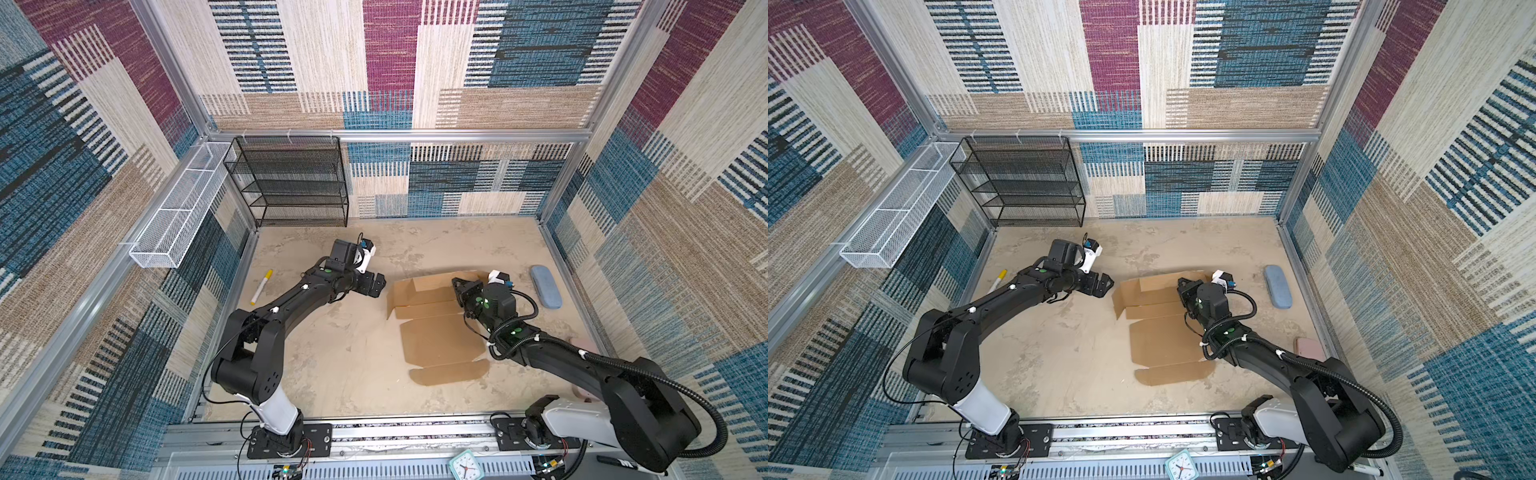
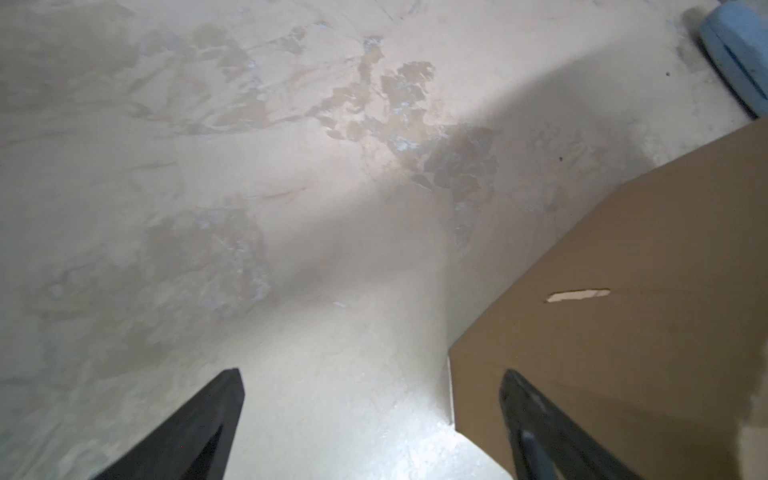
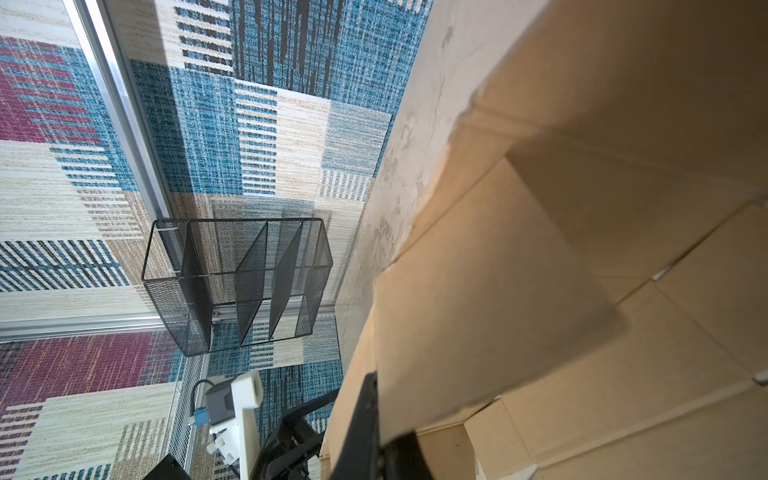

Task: Fold the paper box

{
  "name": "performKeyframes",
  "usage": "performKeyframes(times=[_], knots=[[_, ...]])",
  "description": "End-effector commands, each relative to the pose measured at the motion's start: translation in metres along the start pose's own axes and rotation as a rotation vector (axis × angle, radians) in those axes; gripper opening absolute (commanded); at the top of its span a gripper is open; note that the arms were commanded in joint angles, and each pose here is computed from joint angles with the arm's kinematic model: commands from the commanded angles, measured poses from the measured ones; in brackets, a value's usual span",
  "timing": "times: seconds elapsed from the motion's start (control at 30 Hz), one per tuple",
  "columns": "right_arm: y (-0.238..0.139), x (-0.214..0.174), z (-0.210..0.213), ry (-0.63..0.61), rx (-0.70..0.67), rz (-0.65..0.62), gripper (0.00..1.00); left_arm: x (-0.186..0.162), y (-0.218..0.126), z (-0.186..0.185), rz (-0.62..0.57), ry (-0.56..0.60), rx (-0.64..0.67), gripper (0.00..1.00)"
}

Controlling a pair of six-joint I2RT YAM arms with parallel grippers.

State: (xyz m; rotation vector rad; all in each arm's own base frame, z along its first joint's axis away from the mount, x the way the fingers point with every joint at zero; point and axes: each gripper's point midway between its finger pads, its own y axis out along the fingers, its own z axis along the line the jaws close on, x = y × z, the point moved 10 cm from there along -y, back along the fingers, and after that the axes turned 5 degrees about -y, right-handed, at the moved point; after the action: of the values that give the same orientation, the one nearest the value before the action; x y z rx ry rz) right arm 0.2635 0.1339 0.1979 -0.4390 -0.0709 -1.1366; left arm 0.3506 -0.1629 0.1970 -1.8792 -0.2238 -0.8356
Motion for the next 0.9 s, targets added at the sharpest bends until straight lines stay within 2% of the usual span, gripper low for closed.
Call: performKeyframes(times=[0.0, 0.23, 0.43, 0.87], knots=[[0.001, -0.002, -0.005, 0.004, -0.028, 0.017, 0.0, 0.001, 0.009, -0.014, 0.025, 0.02, -0.087, 0.99], [0.001, -0.002, -0.007, 0.01, -0.029, 0.015, 0.0, -0.01, 0.024, -0.028, 0.094, 0.003, -0.156, 0.99], [0.0, -0.003, -0.009, 0.013, -0.035, 0.014, 0.0, -0.019, 0.029, -0.035, 0.139, -0.019, -0.155, 0.99], [-0.009, -0.004, -0.017, 0.022, -0.029, 0.014, 0.0, -0.034, 0.023, -0.048, 0.125, -0.094, -0.183, 0.99]])
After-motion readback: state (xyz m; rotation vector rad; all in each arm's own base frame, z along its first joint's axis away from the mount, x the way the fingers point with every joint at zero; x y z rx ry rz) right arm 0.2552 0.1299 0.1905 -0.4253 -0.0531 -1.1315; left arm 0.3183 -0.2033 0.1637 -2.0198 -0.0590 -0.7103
